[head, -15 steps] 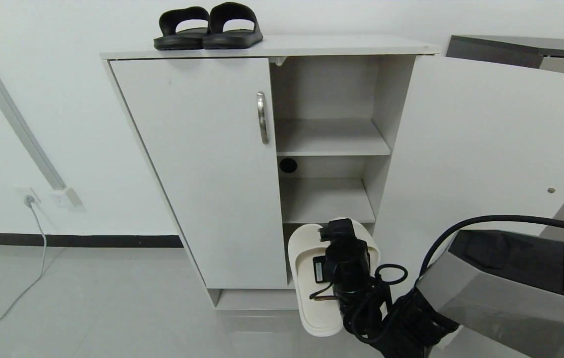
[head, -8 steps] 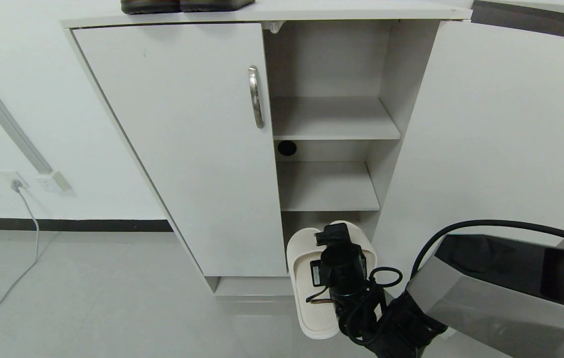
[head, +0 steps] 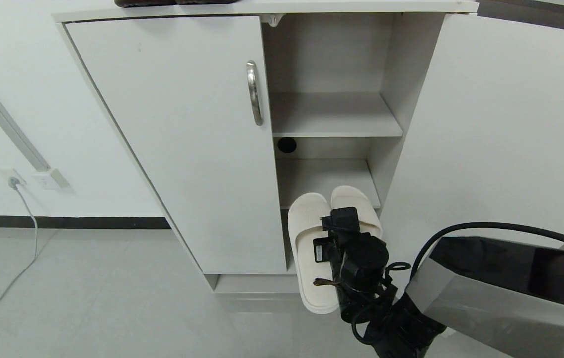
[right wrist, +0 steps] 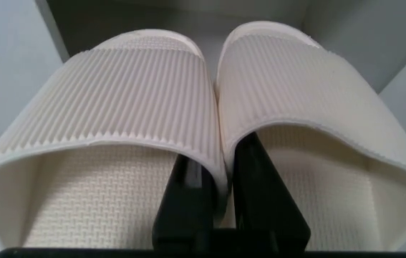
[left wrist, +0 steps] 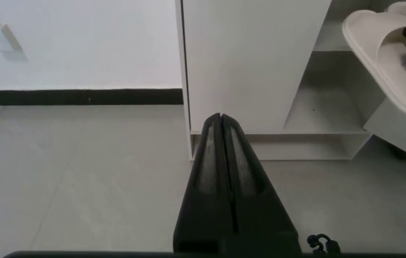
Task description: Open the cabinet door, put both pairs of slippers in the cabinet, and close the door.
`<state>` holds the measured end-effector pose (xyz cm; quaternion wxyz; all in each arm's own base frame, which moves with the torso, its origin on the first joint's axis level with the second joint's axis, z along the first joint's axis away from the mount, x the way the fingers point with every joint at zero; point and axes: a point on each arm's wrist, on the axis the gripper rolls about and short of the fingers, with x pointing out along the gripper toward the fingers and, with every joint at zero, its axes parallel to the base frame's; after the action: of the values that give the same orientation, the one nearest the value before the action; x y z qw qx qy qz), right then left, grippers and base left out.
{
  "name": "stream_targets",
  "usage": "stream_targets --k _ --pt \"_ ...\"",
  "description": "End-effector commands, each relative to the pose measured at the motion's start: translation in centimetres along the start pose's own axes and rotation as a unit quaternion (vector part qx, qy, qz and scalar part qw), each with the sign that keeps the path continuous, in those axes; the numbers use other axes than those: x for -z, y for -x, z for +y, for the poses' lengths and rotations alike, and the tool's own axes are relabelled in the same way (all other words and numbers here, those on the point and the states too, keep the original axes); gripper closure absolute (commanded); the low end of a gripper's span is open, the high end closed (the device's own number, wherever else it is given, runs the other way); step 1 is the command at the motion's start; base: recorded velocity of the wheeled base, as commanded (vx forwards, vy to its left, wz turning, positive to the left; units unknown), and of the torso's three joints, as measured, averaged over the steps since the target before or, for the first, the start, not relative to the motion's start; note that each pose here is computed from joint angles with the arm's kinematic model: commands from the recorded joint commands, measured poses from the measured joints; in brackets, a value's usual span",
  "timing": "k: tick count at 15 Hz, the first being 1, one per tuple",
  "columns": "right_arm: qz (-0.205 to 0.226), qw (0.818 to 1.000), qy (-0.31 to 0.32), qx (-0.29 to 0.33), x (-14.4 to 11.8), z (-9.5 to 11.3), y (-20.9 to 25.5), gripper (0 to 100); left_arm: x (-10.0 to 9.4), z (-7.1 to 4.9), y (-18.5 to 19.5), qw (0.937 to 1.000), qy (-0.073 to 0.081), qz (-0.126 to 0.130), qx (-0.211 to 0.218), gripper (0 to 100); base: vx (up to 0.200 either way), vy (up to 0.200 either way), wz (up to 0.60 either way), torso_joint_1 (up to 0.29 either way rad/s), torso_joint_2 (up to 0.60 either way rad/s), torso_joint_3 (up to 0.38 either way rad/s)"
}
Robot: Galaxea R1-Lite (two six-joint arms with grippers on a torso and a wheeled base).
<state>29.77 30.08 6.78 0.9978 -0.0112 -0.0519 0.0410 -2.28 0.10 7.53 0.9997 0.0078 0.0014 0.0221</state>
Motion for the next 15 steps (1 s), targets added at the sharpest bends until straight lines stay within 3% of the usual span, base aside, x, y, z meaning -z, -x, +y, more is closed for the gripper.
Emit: stream_targets --k 1,10,15 --pt "0.009 1.000 0.009 0.002 1.8 0.1 -0.5 100 0.0 0.0 0.0 1.0000 0.000 0.000 0.000 100 0.000 0.000 0.00 0.000 0.00 0.000" --pt "0.028 0.999 0.005 0.016 3.0 -0.8 -1.3 100 0.0 0.0 0.0 1.0000 0.001 0.000 0.001 100 0.000 0.000 0.00 0.000 0.00 0.000" --pt "0.032 0.999 0.008 0.018 3.2 -0.9 -1.5 100 0.0 0.0 0.0 1.0000 0.002 0.001 0.001 100 0.200 0.000 0.00 0.001 0.00 0.001"
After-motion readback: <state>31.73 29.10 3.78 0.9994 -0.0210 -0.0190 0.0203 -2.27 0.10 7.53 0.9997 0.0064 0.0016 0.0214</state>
